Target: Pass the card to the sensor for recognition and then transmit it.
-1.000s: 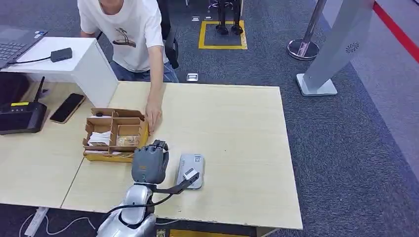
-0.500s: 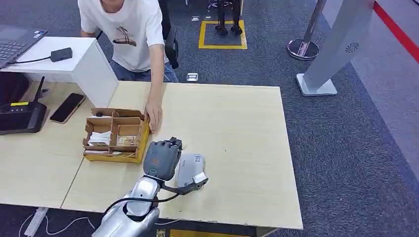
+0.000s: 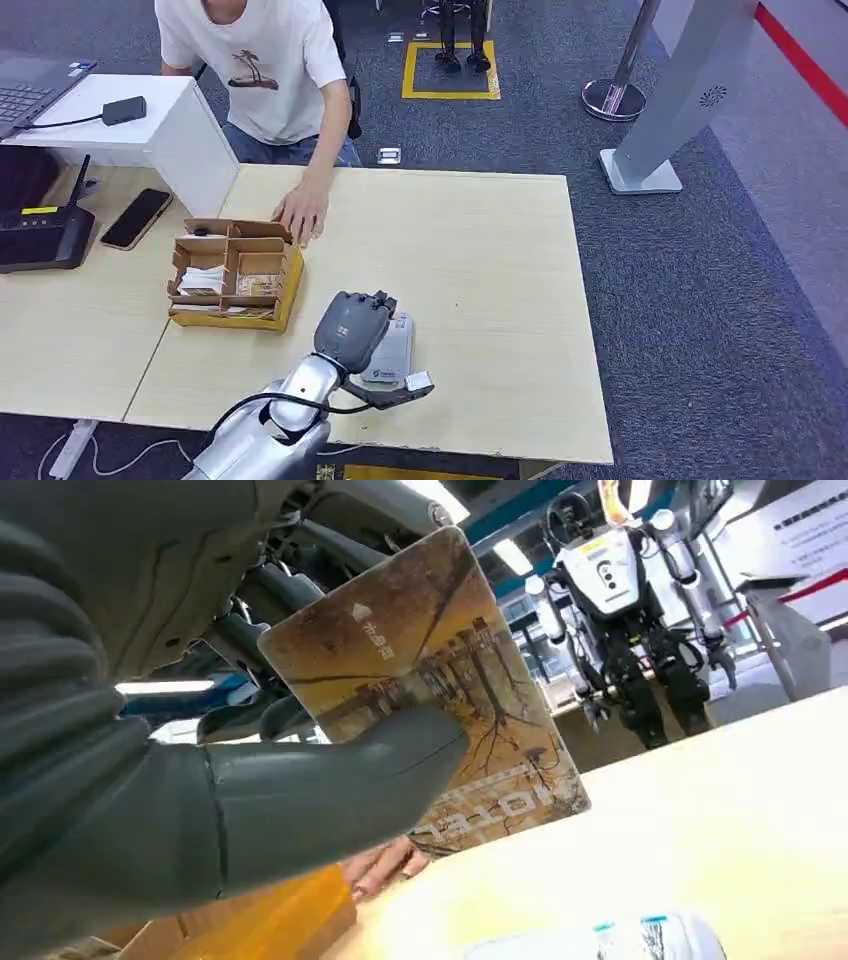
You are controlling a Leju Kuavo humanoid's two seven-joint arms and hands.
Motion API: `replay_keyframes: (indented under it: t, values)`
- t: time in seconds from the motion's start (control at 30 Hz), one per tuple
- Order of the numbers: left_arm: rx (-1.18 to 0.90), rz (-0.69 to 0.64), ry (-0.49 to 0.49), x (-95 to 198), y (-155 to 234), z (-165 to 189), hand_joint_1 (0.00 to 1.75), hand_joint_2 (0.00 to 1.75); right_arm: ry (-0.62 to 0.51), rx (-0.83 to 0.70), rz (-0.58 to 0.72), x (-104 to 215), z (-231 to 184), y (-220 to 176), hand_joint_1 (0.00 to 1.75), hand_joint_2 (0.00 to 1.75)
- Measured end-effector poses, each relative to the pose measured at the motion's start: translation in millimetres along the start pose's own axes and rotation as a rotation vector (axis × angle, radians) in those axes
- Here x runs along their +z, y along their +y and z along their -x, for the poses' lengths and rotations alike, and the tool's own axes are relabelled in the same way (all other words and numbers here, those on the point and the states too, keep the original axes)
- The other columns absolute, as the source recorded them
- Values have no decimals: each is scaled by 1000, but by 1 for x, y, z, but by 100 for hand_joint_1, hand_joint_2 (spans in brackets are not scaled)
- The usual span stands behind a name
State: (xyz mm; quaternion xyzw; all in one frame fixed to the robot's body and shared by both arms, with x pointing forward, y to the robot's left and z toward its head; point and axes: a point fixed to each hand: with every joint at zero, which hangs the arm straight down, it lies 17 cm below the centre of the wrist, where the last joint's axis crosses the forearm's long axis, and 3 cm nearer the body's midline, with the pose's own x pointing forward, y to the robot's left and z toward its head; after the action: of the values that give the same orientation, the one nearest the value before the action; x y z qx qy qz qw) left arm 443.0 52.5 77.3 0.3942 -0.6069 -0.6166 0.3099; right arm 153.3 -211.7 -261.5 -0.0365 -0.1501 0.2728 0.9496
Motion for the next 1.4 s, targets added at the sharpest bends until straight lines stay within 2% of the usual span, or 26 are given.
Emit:
replay_keyframes:
  t: [0.47,0.93,1.4]
  values:
    - [15,113,-24,21,-24,-5,175,175,17,-66,19,0,13,-3,0,175]
    - [73,148,-71,34,-30,-19,175,175,24,-83,24,0,18,-5,0,175]
    - [89,150,-62,34,-30,-19,175,175,23,-98,24,0,17,-6,0,175]
